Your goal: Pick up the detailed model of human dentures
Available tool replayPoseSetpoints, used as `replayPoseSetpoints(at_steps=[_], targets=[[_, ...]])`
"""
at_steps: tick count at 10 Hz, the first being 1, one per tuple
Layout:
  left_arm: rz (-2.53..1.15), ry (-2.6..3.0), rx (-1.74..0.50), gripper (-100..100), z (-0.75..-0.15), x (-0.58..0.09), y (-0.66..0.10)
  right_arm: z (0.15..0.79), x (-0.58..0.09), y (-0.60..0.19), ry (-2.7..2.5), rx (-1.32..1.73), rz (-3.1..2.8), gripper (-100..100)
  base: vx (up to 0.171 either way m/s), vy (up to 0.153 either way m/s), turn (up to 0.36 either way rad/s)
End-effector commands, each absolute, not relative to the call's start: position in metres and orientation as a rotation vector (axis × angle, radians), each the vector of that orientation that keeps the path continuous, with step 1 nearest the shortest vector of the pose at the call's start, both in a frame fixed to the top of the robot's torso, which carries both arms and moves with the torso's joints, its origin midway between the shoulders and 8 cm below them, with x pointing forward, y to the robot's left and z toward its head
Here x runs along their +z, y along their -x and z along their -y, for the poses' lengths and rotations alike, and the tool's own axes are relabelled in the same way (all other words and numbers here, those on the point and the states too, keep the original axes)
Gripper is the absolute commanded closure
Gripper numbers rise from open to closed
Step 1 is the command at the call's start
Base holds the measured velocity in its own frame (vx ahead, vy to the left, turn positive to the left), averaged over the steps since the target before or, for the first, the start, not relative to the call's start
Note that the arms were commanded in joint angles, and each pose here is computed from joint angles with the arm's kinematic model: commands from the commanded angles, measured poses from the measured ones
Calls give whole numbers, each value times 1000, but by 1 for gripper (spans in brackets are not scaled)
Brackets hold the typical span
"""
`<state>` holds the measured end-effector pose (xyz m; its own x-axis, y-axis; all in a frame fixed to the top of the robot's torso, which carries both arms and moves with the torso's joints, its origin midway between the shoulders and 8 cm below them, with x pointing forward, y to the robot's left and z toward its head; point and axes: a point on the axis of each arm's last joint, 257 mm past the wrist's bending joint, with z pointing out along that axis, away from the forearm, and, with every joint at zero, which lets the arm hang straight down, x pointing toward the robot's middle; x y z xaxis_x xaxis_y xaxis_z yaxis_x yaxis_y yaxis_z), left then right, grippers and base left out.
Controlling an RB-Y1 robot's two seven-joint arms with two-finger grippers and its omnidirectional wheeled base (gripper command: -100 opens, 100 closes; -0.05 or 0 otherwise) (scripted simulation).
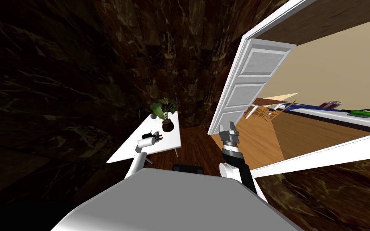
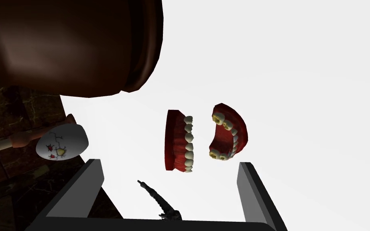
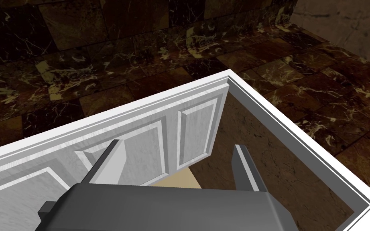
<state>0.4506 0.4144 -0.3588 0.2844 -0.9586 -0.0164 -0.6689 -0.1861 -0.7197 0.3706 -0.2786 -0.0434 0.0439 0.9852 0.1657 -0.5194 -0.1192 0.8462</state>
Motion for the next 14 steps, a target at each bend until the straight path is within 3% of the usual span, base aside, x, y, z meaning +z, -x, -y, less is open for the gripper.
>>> replayPoseSetpoints(at_steps=[1,2,3,6,7,11,12,13,14], targets=[[-1455,1935,-599,-100,-414,-359,-451,279,-43,-371,-940,1459,-667,0,12,-11,-2],[-1458,1939,-596,0,-415,-360,-450,279,-43,-371,-940,1459,-667,0,0,0,0],[-1457,1939,-597,-100,-414,-366,-451,279,-43,-371,-940,1459,-667,0,28,13,-1],[-1458,1940,-596,-100,-413,-372,-452,279,-43,-371,-940,1459,-667,0,38,20,-2],[-1457,1939,-597,100,-413,-372,-452,279,-43,-371,-940,1459,-667,0,0,0,0],[-1457,1938,-598,100,-413,-371,-453,279,-43,-371,-940,1459,-667,0,0,0,0],[-1457,1938,-598,0,-413,-371,-453,279,-43,-371,-940,1459,-667,0,0,0,0],[-1457,1939,-597,100,-414,-365,-451,279,-43,-371,-940,1459,-667,0,-30,-17,2],[-1457,1939,-597,100,-415,-360,-450,279,-43,-371,-940,1459,-667,0,-61,-26,3]])
